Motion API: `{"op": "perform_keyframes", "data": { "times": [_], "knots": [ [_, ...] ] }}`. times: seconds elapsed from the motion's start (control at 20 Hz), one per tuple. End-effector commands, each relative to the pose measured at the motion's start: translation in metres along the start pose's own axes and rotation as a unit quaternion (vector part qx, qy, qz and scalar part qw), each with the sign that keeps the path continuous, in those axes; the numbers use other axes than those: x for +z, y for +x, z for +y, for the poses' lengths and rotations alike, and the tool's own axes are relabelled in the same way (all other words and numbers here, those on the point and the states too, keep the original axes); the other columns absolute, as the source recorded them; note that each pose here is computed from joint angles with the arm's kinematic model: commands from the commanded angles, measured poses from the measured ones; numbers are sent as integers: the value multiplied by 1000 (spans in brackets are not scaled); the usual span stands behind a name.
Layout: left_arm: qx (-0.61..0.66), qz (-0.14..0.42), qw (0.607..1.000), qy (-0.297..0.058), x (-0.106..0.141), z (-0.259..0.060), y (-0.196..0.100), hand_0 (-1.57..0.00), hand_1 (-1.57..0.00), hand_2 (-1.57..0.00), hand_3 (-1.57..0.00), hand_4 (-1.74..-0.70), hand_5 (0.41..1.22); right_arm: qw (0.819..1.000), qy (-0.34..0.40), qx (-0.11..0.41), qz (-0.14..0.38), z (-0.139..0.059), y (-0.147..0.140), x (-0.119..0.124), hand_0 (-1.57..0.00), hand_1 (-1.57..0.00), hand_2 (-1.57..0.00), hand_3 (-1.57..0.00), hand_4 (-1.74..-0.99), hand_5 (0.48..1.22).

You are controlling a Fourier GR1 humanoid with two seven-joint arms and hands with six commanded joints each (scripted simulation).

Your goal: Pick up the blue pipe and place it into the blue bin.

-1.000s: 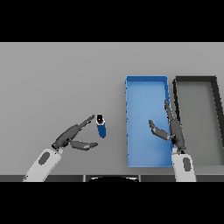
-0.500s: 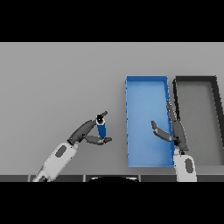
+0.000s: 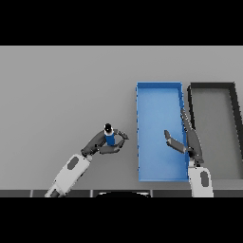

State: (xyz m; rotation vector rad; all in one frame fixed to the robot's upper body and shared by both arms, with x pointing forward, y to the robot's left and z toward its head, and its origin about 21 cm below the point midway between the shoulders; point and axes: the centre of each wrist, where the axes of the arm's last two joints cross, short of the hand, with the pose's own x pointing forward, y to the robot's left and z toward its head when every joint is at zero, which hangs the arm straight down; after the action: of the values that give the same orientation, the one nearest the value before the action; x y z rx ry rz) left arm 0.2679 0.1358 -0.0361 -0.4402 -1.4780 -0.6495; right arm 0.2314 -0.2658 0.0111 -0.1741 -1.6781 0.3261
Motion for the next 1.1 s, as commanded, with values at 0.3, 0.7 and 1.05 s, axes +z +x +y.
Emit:
{"op": "perform_keyframes", "data": {
  "times": [0.3,0.7,1.05],
  "knots": [
    [-15,-19,1000,-8,-3,-14,4,-1317,-1356,-1386,-1378,-1513,1139,1000,3,-10,4,-2,1,0,1,1,1,1,-1222,646],
    [-17,-113,993,6,-16,-18,46,-1528,-1535,-1540,-1539,-1468,1207,1000,0,-3,15,1,4,-8,1,1,1,1,-1220,638],
    [-26,-146,988,-39,-24,-23,88,-1562,-1563,-1564,-1564,-1467,1218,1000,1,11,3,-3,-4,1,1,1,1,1,-1161,644]
  ]
}}
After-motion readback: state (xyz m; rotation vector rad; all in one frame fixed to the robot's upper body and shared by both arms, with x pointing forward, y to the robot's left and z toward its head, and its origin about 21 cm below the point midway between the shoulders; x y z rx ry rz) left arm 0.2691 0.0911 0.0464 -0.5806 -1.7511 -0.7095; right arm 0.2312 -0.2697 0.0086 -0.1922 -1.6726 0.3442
